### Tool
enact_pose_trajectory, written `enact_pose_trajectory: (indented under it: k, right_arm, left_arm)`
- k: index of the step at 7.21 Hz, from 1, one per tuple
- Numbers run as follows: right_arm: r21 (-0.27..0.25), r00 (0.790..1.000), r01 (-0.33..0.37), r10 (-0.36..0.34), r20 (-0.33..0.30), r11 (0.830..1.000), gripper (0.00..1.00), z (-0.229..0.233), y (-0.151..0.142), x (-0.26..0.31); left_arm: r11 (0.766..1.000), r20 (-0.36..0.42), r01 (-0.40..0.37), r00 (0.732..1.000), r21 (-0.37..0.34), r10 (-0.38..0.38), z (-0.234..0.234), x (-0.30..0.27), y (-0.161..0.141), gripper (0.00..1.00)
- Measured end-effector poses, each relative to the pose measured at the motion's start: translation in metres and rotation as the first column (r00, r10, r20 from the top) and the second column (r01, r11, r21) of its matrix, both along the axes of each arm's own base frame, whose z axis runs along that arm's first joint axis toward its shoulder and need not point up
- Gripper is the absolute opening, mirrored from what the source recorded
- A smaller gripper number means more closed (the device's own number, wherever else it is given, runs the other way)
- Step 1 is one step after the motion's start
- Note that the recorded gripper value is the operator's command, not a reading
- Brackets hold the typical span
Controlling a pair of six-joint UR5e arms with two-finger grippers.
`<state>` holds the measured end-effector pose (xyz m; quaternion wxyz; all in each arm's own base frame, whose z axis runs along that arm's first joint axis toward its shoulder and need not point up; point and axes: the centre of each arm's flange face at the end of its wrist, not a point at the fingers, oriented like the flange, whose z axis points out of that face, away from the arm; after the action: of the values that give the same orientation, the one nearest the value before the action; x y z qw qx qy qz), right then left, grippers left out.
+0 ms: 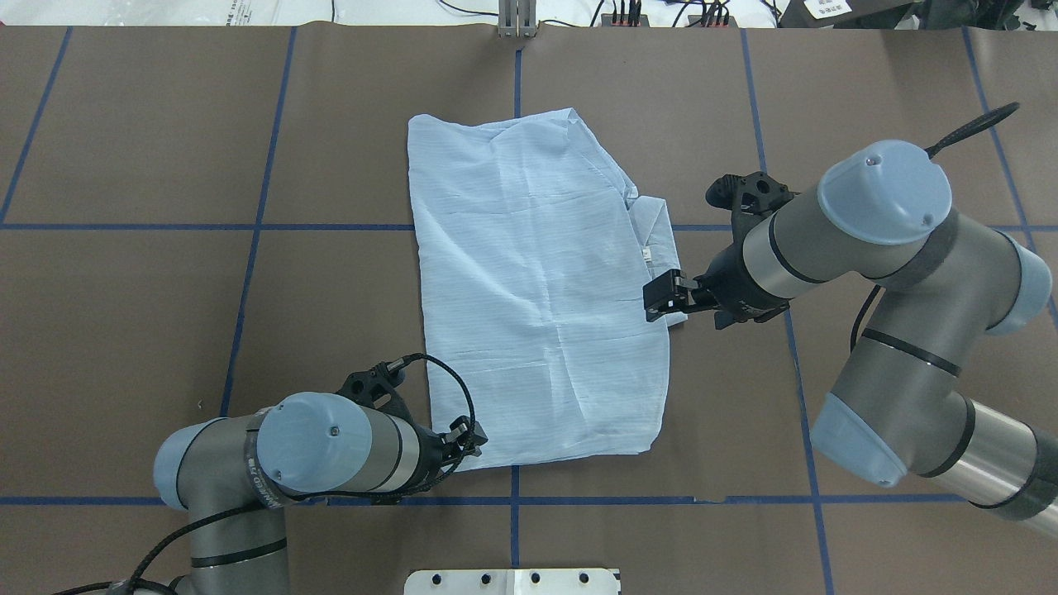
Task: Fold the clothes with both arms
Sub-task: 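Move both grippers to the shirt's corners nearest the robot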
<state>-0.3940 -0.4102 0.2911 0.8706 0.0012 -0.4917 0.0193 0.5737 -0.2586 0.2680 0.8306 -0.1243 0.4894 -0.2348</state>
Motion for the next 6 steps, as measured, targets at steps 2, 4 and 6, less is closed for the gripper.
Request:
enact_pose_trajectory:
  k: [2,4,6]
  right_arm:
    - [0.0,1.0,-0.002,0.002,0.004,1.0,1.0,-0.0031,0.0009,0.0007]
    - [-0.001,1.0,-0.003,0.003,0.005,1.0,1.0,-0.0032,0.0013,0.0012]
    - [-0.003,1.0,-0.005,0.005,0.002,1.0,1.0,-0.0027,0.0031,-0.0006]
  left_arm:
    - [1.0,0.001,0.003,1.0,0.001,-0.003,-0.0021,0.0002,-0.0019,0.38]
    - [1.0,0.003,0.007,1.0,0.001,-0.007,-0.0039,-0.0012,-0.0046,0.0]
    - [1.0,-0.004,0.017,1.0,0.002,-0.017,-0.0077,-0.0052,-0.01,0.0]
